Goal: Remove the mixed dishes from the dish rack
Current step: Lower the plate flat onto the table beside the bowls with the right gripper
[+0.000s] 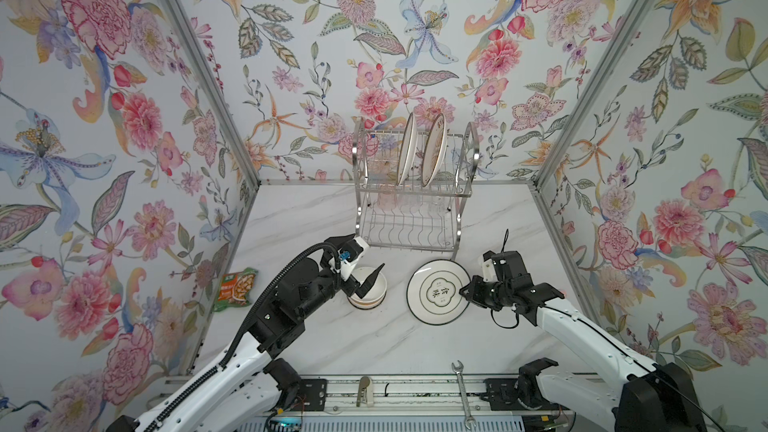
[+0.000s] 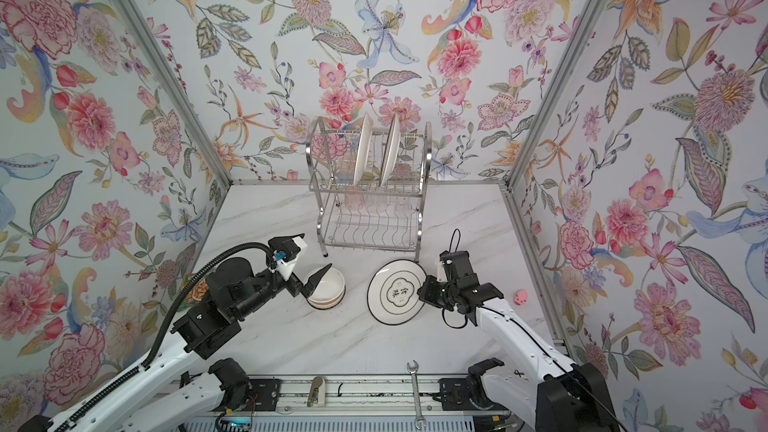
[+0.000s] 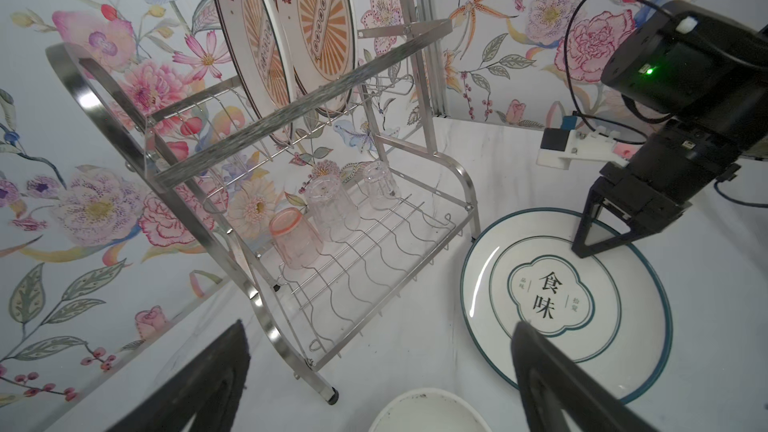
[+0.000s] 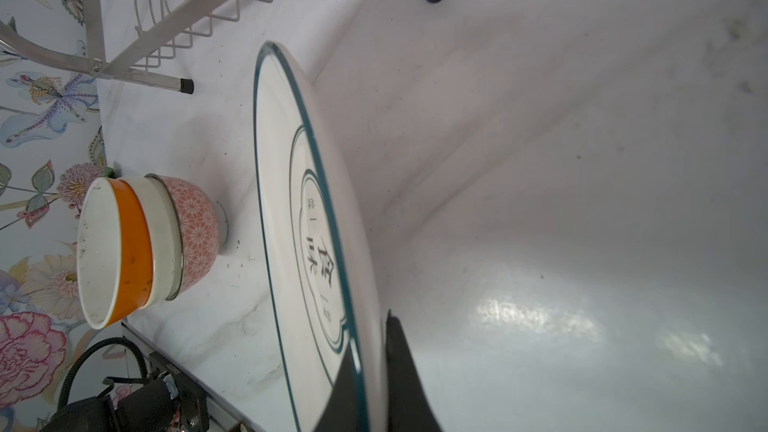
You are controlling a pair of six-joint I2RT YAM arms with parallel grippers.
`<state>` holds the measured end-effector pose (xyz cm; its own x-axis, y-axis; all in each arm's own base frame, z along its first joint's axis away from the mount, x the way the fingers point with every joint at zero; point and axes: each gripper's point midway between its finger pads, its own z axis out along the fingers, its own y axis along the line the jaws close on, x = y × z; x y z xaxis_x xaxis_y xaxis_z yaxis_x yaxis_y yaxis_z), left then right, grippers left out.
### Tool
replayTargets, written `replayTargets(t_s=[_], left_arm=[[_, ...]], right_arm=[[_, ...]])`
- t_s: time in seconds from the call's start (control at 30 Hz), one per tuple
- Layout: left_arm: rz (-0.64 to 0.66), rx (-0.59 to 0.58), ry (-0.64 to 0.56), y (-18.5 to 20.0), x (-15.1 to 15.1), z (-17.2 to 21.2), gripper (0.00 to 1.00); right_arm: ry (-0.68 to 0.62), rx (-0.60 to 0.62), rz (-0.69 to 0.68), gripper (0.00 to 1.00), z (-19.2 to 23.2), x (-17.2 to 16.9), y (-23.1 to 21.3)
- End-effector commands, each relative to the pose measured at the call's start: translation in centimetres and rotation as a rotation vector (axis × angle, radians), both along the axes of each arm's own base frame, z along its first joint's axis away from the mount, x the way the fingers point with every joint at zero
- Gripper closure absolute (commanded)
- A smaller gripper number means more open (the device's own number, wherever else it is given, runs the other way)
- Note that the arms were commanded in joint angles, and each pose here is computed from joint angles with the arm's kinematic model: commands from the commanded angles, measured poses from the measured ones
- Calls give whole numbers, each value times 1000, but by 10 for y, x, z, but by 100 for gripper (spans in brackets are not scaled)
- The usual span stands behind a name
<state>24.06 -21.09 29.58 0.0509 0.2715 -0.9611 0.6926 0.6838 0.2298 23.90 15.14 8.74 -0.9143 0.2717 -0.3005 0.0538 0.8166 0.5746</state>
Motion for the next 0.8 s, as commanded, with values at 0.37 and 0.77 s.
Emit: replayTargets(t_s=[0.37,0.77], left_arm=[[-119,-70,146,-21,2,-4,1],[-3,-108,113,-7,19,21,1]], right_arm=[[-29,147,-1,100,-14,12,10],[65,162,-10,79,-39,12,11]])
